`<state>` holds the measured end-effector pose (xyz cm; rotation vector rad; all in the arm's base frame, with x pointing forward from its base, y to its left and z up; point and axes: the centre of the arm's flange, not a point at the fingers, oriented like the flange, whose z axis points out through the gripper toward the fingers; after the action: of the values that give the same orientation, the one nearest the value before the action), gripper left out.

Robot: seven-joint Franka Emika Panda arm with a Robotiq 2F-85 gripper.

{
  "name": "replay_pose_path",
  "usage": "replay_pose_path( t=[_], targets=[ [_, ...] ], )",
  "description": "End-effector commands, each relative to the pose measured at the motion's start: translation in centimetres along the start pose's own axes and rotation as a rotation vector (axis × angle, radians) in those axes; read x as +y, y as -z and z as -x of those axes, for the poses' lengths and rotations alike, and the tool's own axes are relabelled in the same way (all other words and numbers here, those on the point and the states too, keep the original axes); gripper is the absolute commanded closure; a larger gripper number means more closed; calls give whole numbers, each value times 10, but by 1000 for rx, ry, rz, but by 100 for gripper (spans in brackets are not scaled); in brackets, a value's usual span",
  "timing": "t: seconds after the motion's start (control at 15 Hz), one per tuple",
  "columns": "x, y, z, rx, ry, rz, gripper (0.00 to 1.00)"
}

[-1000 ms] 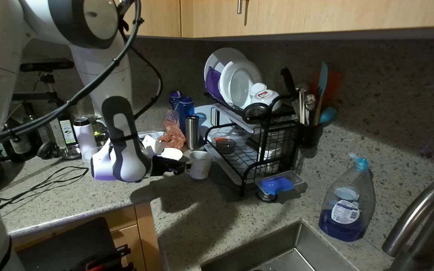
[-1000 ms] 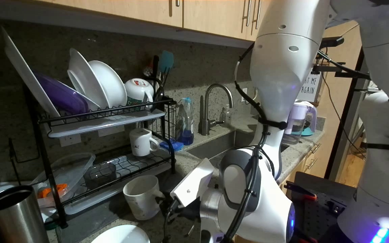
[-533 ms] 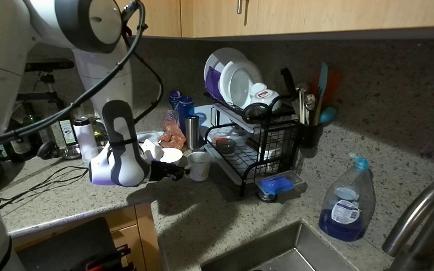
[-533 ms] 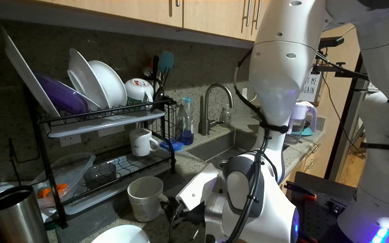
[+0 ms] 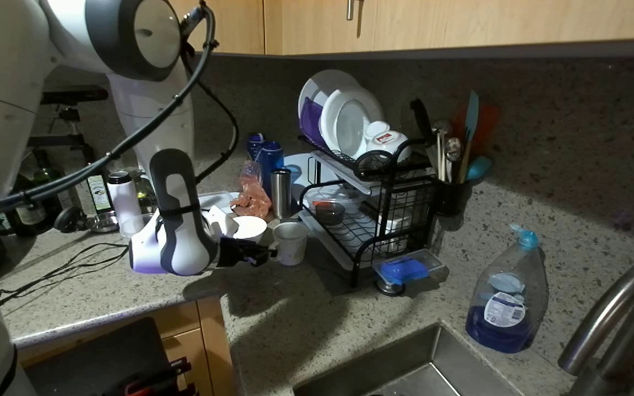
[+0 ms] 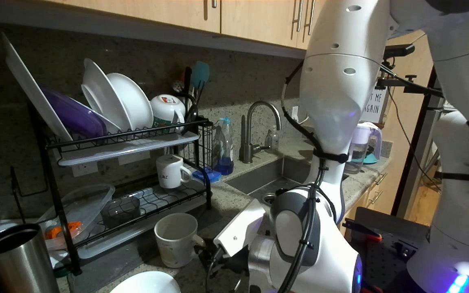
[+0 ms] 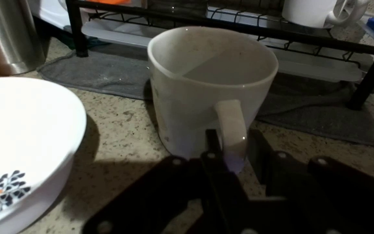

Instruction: Take the mug from the bottom left of the dish drying rack and place it on the countertop

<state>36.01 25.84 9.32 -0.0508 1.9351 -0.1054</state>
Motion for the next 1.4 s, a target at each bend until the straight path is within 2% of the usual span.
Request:
replay_pose_path(
  t=[0.0, 0.33, 0.4, 1.33],
  targets=[
    [-5, 10, -2, -7, -23, -12, 40],
    [-7, 15, 2, -12, -14, -15, 3],
    [-7, 16, 3, -15, -12, -14, 0],
    [7, 48, 38, -60, -7, 54, 0]
  ],
)
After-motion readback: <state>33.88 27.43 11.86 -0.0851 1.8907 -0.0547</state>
